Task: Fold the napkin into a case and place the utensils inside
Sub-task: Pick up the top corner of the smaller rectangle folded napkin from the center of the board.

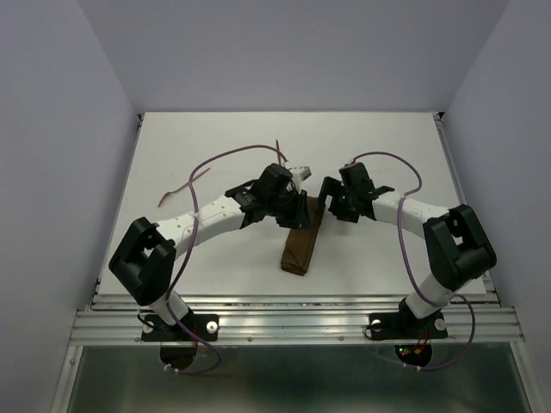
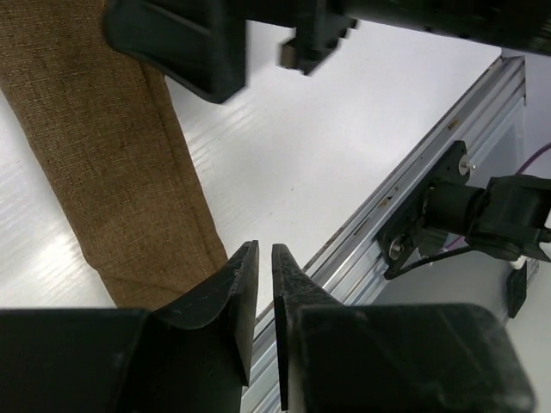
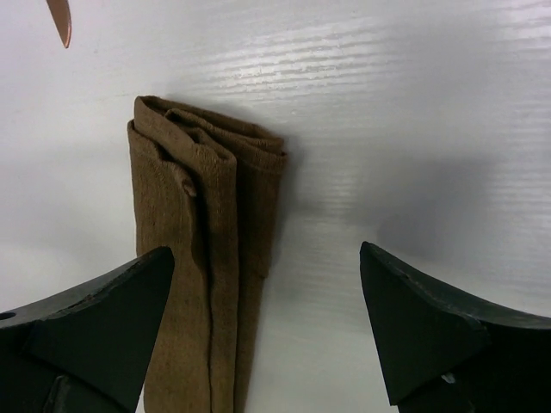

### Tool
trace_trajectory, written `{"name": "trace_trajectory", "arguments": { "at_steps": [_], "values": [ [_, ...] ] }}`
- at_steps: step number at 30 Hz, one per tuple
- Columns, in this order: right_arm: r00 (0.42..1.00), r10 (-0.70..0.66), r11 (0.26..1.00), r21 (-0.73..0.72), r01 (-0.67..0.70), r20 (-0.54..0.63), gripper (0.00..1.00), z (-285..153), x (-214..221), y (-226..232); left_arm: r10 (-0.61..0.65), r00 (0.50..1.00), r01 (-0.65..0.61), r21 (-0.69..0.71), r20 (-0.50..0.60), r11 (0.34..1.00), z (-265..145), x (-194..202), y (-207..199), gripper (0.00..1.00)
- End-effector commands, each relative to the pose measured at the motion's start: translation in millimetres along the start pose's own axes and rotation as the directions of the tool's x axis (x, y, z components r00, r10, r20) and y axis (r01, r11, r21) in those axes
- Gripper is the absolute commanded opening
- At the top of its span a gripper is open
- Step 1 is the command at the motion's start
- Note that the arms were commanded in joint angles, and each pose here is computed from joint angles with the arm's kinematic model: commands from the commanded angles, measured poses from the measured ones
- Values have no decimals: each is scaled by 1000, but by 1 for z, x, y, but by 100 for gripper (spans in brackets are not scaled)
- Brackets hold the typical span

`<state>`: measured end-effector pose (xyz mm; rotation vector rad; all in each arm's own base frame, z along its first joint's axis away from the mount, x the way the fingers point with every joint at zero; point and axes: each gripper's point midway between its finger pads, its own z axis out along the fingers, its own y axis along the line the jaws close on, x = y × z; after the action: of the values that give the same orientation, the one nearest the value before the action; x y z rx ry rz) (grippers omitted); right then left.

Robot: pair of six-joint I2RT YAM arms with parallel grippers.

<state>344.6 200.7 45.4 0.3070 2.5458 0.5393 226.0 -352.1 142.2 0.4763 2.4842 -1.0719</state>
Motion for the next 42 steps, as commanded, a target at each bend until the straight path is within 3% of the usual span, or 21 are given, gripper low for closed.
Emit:
{"name": "trace_trajectory", "arguments": {
  "at_steps": [1,8,13,25,37,42],
  "values": [
    [996,0,1000,4,0,94,94,-28,-15,-1,17,999,-16,-15,42,1000,-3,-21,-6,25],
    [976,45,987,144,-77,213,93,-66,-24,-48,-12,998,25,-205,65,978,11,-52,17,47],
    [950,139,946,246,-211,280,93,-87,-34,-99,-76,994,98,-330,78,939,34,-70,38,47],
    [955,155,943,252,-219,253,93,-88,-22,-108,12,995,46,-565,99,824,77,-95,56,51],
    [962,152,950,233,-206,228,94,-85,-22,-103,21,997,26,-608,69,793,98,-85,67,50],
    [962,155,951,230,-207,226,94,-86,-19,-103,26,998,16,-612,59,791,105,-84,68,45]
  ]
}}
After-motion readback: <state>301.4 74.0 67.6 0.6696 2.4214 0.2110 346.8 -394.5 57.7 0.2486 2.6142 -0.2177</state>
